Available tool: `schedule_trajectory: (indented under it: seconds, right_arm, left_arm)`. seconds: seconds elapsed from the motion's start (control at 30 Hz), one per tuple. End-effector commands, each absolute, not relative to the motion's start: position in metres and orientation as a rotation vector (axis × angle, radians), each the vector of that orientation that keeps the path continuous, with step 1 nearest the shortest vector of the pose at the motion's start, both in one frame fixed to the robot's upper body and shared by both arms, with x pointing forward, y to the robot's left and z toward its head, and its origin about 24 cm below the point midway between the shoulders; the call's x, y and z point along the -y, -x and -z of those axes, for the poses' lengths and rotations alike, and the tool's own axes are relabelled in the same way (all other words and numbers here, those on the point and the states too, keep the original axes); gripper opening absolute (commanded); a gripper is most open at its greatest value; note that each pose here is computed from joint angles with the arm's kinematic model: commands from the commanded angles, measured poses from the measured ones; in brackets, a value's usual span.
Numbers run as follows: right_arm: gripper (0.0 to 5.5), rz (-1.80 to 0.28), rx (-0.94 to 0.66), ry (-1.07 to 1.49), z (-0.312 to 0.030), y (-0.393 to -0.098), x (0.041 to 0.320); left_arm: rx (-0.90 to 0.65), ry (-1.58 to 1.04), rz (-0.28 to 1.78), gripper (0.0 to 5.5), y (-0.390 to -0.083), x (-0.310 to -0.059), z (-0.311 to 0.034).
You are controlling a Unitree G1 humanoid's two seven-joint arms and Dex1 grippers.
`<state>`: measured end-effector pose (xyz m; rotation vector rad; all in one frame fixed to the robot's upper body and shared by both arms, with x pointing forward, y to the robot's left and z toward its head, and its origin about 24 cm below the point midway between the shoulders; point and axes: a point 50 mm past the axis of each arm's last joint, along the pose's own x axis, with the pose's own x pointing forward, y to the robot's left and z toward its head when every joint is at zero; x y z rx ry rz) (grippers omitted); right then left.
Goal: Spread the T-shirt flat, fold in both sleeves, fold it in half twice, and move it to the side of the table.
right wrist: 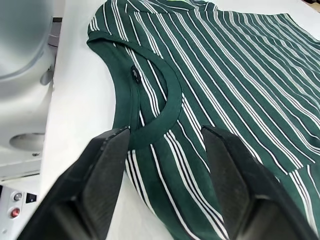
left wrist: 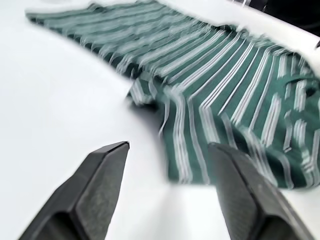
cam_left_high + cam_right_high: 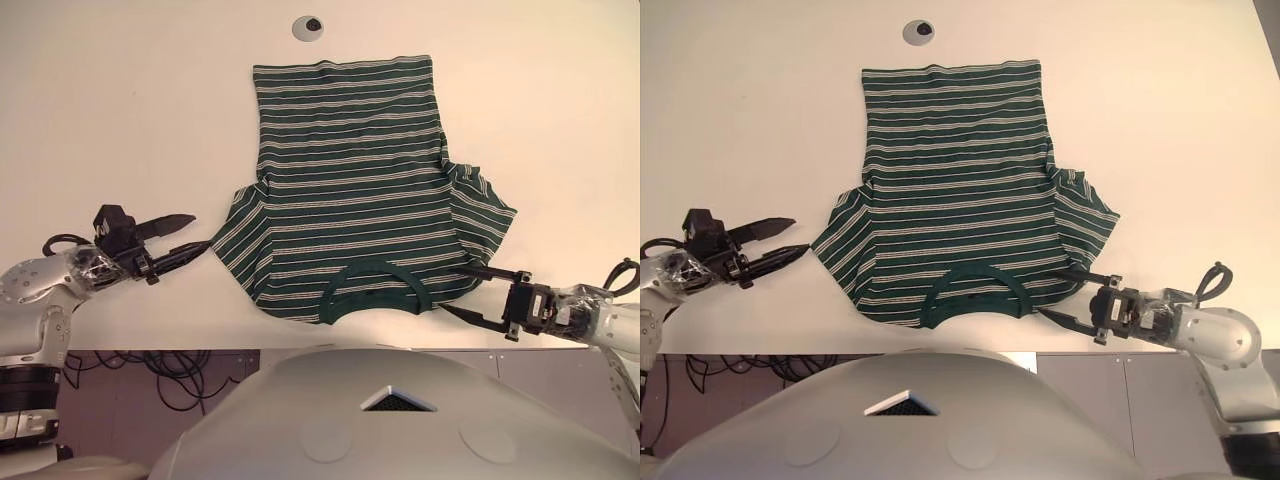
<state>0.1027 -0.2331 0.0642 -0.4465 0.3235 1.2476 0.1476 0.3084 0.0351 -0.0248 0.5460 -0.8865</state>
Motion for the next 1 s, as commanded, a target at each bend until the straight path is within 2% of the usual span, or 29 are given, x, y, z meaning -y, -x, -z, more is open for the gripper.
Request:
schedule_trajectory:
  seconds: [0.03,0.23,0.53,0.67,0.87,1.0]
  right_arm:
    - [2.61,-1.239,-0.318,0.476,-0.065,-0.105,0.235]
    - [2.61,-1.236,-0.319,0.486,-0.065,-0.106,0.234]
    - [2.67,-1.231,-0.322,0.491,-0.065,-0.106,0.234]
    - [2.67,-1.242,-0.330,0.486,-0.062,-0.105,0.232]
    - [2.67,-1.242,-0.318,0.485,-0.063,-0.106,0.231]
    - [2.67,-1.243,-0.312,0.486,-0.063,-0.106,0.230]
  left_arm:
    - [-0.613,0.015,0.887,2.87,-0.149,-0.305,-0.028]
    - [-0.637,0.034,0.950,2.87,-0.153,-0.285,-0.032]
    - [-0.653,0.042,0.970,1.55,-0.154,-0.271,-0.040]
    - [-0.661,0.035,0.956,1.08,-0.156,-0.272,-0.041]
    - [-0.718,-0.003,0.979,0.02,-0.152,-0.277,-0.040]
    - [-0.691,0.001,0.957,0.02,-0.160,-0.295,-0.051]
